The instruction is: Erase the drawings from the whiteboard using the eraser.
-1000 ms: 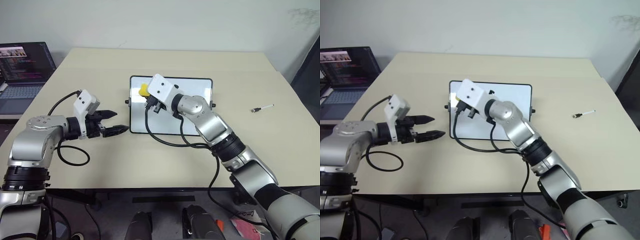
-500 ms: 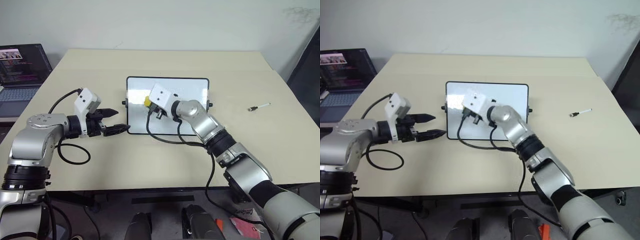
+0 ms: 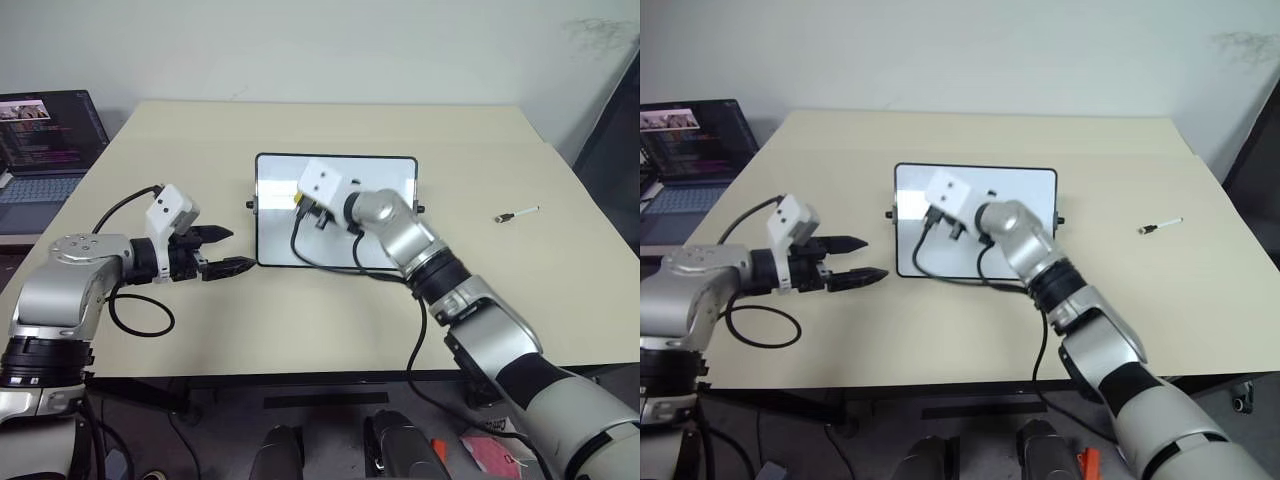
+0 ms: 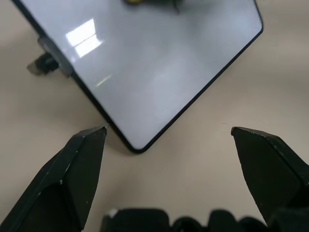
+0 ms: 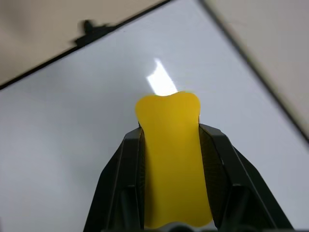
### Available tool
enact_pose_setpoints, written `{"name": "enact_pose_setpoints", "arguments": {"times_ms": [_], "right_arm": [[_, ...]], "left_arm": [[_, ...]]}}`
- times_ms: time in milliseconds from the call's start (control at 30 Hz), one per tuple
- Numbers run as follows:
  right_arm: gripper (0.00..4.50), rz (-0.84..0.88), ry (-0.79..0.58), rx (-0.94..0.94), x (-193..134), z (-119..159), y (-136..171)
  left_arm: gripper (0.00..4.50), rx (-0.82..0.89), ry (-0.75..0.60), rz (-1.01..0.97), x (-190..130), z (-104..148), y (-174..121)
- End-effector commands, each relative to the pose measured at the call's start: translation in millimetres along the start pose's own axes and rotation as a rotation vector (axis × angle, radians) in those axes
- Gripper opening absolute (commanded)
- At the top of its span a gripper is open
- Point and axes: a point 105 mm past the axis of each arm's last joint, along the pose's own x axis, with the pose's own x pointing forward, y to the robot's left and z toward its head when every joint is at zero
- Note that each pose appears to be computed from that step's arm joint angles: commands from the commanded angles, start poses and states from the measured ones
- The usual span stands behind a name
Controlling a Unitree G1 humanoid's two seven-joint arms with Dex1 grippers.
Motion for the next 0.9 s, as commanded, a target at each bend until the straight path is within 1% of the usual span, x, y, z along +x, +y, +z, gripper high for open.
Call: {"name": "enact_pose_setpoints", "arguments": {"times_ms": [33, 133, 200, 333, 467, 533, 633, 700, 767, 833, 900], "right_arm": [[1.25, -0.049, -0.031, 0.03, -1, 9, -14], [1.25, 0.012, -0.041, 0.021, 3, 11, 4], [1.25, 0.086, -0.027, 0.007, 7, 7, 27], [1.25, 0.2, 0.048, -0.022, 9, -21, 64], [1.25, 0.234, 0.08, -0.019, 6, -35, 77], [1.25, 0.21, 0.063, -0.018, 5, -31, 70], [1.25, 0.149, -0.061, 0.01, -1, 7, 45], [1.25, 0.136, -0.16, 0.045, -13, 34, 33], [1.25, 0.136, -0.248, 0.084, -31, 53, 26], [1.24, 0.136, -0.314, 0.116, -50, 63, 22], [1.23, 0.111, -0.356, 0.126, -69, 63, 20]], "left_arm": [[4.5, 0.036, -0.01, 0.023, -7, 4, 3], [4.5, 0.034, -0.012, 0.015, -6, 3, 1], [4.5, 0.033, -0.014, 0.012, -5, 3, 1], [4.5, 0.032, -0.018, 0.009, -4, 3, 0], [4.5, 0.029, -0.022, 0.008, -4, 3, 0], [4.5, 0.028, -0.025, 0.006, -4, 4, -1], [4.5, 0.03, -0.04, 0.007, -3, 6, 1], [4.5, 0.026, -0.072, 0.014, -2, 12, 3], [4.5, 0.026, -0.101, 0.012, 0, 17, 3], [4.5, 0.029, -0.123, 0.008, 2, 21, 3], [4.5, 0.036, -0.15, 0.013, 3, 26, 4]]}}
